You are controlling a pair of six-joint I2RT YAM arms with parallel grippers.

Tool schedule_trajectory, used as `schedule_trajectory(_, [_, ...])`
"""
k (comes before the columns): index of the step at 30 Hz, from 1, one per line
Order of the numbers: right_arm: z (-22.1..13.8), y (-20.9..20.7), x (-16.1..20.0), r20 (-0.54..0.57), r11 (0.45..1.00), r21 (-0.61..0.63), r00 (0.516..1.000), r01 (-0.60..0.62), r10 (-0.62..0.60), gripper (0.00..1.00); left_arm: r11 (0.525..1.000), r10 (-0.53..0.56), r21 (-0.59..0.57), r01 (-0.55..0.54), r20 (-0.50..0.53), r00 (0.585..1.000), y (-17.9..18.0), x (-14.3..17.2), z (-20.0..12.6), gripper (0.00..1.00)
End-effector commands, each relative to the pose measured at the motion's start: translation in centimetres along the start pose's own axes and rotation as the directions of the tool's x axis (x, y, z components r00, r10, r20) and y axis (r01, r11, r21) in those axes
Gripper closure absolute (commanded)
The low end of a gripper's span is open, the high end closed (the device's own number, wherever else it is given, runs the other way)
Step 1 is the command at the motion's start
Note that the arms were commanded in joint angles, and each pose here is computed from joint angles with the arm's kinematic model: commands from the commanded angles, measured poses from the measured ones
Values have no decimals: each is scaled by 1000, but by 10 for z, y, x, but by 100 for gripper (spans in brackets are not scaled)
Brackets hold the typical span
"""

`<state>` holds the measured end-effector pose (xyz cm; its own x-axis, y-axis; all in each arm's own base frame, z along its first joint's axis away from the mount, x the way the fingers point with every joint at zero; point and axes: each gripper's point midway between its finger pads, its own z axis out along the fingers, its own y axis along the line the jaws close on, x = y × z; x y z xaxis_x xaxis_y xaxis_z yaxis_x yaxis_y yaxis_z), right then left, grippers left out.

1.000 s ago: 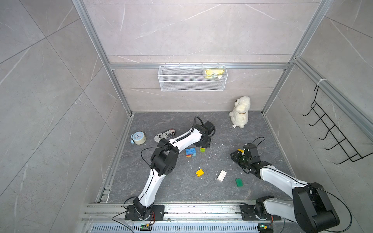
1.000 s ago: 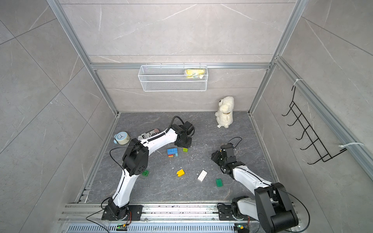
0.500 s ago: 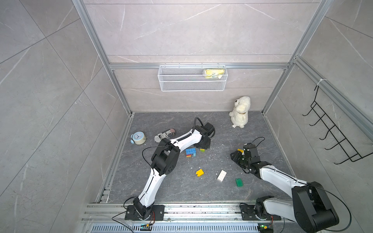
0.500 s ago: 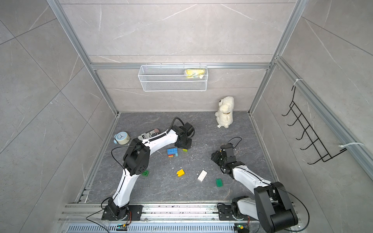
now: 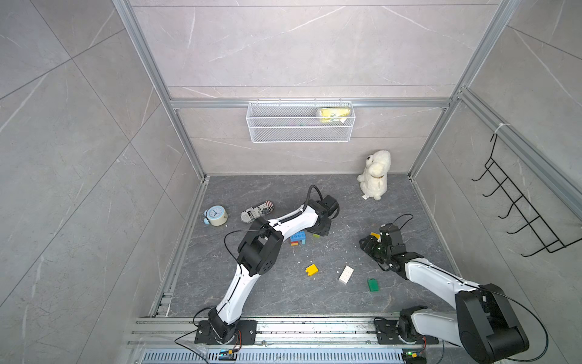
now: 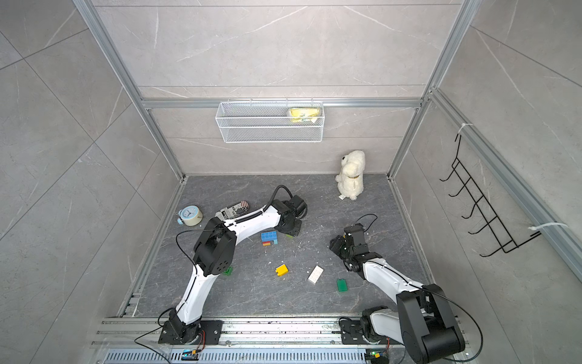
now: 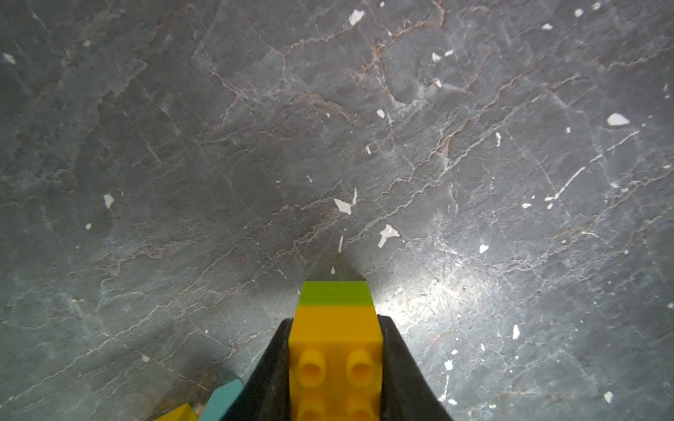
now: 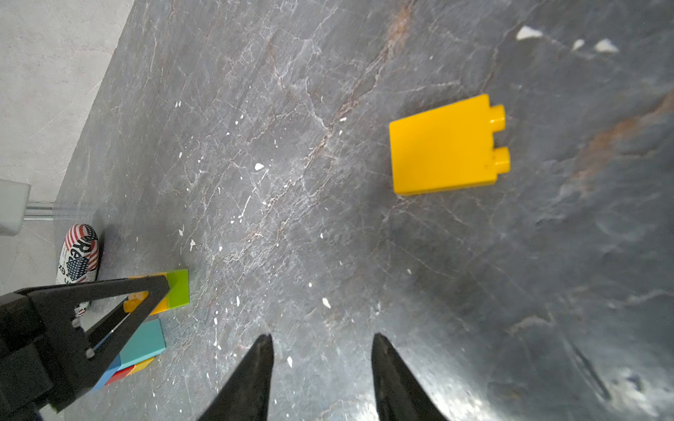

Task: Assemble the letter h with lego
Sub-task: Assemble the lego brick with the lego brick.

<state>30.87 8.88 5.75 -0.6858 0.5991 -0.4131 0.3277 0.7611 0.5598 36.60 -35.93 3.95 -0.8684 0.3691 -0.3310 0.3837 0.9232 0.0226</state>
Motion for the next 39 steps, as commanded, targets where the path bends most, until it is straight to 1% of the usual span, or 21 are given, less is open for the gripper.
schedule_trajectory(1, [-1, 3, -5, 15, 1000, -3, 1000, 19, -19, 53, 990, 84, -97, -107, -213, 973, 8, 64, 52, 100])
schedule_trajectory(4, [-2, 2, -5, 15, 1000, -1, 1000, 19, -19, 53, 994, 44, -87, -61, -179, 983, 7, 60, 49, 100])
schedule_trajectory(6, [-2, 2, -5, 15, 1000, -1, 1000, 19, -19, 52, 997, 8, -78, -19, -136, 991, 4, 50, 38, 100])
schedule_trajectory(9, [-1, 2, -5, 16, 1000, -2, 1000, 18, -17, 52, 998, -60, -21, 60, -31, 998, -4, 22, 0, 100])
schedule_trajectory(13, [-2, 3, -5, 14, 1000, -4, 1000, 19, -19, 52, 986, -152, 76, 145, 96, 984, -13, -14, -55, 100])
schedule_trajectory(16, [-2, 3, -5, 13, 1000, -6, 1000, 19, -19, 52, 972, -205, 146, 182, 162, 965, -17, -33, -93, 100])
schedule_trajectory(19, [-2, 4, -5, 14, 1000, -12, 1000, 20, -20, 52, 960, -247, 182, 211, 200, 948, -15, -41, -123, 100])
schedule_trajectory(21, [-1, 7, -3, 10, 999, -30, 1000, 23, -23, 53, 954, -273, 181, 237, 212, 938, -8, -39, -138, 100])
schedule_trajectory(23, [0, 11, -2, 4, 998, -55, 1000, 28, -28, 54, 951, -301, 140, 275, 219, 928, 5, -31, -147, 100])
schedule_trajectory(26, [3, 21, 3, -17, 994, -99, 999, 44, -46, 55, 938, -346, 78, 337, 217, 913, 26, -12, -151, 100])
schedule_trajectory(30, [8, 36, 12, -46, 987, -134, 994, 92, -99, 56, 902, -425, 13, 431, 199, 883, 50, 18, -152, 100])
schedule_trajectory(36, [16, 56, 30, -103, 970, -166, 975, 176, -195, 56, 870, -484, -6, 493, 188, 855, 69, 42, -149, 100])
schedule_trajectory(39, [19, 63, 38, -129, 963, -176, 966, 202, -226, 57, 854, -513, 11, 520, 185, 838, 76, 56, -149, 100])
